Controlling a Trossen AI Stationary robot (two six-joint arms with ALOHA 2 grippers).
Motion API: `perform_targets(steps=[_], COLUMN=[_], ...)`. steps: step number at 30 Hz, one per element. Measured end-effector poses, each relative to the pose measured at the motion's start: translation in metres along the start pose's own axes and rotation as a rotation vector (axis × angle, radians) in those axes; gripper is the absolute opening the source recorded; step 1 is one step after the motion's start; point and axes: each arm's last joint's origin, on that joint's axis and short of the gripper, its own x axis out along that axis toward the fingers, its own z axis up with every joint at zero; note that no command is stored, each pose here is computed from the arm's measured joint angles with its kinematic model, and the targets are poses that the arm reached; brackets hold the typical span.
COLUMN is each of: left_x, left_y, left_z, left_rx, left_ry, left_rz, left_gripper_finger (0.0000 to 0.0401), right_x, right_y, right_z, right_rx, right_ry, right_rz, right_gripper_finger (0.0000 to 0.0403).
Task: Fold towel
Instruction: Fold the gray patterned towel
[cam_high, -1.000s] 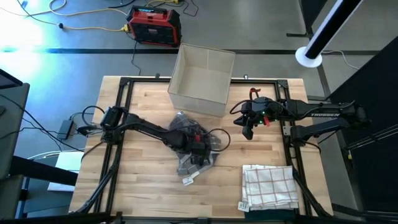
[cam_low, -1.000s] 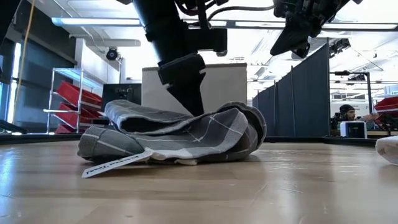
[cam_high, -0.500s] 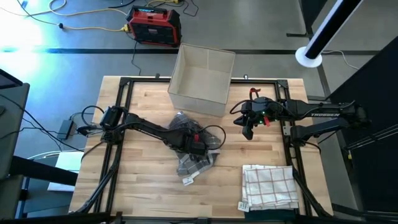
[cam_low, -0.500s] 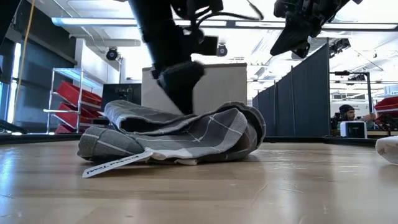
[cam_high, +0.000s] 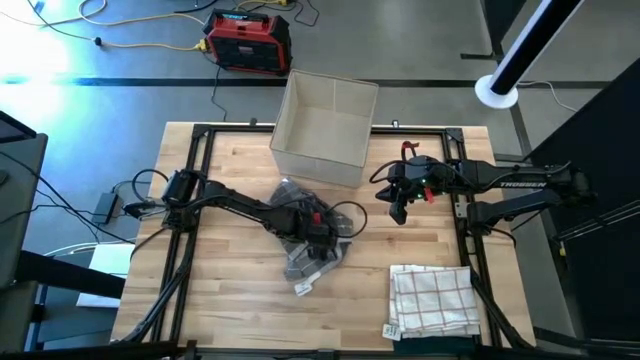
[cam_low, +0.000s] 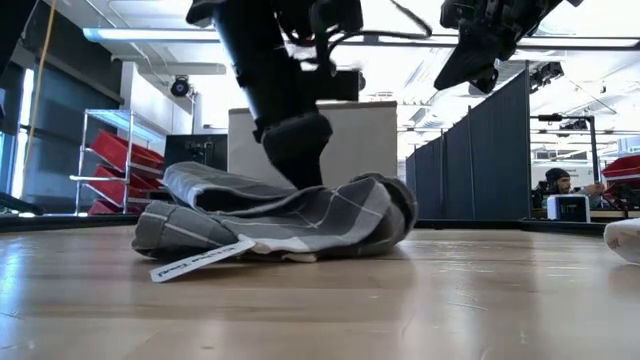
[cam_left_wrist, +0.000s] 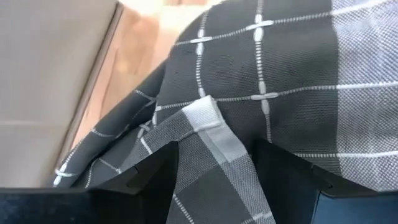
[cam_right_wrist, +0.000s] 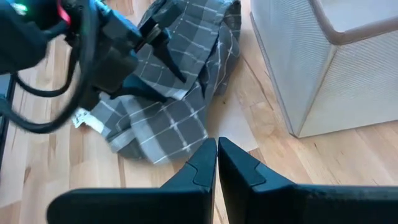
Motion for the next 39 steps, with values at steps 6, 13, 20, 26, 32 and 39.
perform_targets(steps=[6,13,20,26,32,39], left_x=[-0.006,-0.002,0.006,0.005,-0.017,-0.065], left_y=[0.001,0.008,0.018,0.022,0.028,0.041], left_z=[0.006,0.004,0.003,0.005,0.021,0.042], left_rx=[-0.017,-0.075,-0.124,-0.109,-0.019,0.059], left_ry=[-0.026,0.004,0.02,0.035,0.057,0.003], left_rz=[0.013,0.006,0.021,0.002,0.0,-0.131], left_gripper_finger=[0.02,0.0136,0.0007,0.0002,0.0,0.0], right_x=[0.0,0.0,0.0,0.0,0.0,0.0], right_y=[0.0,-0.001,-0.001,-0.001,-0.001,-0.001], right_z=[-0.001,0.0,0.0,0.0,0.0,0.0], right_rx=[-0.022,-0.041,-0.041,-0.038,-0.038,-0.041], right_ry=[0.006,0.0,0.0,0.0,0.0,0.0], right_rz=[-0.002,-0.028,-0.028,-0.028,-0.028,-0.028], right_gripper_finger=[0.0002,0.0002,0.0002,0.0002,0.0002,0.0002])
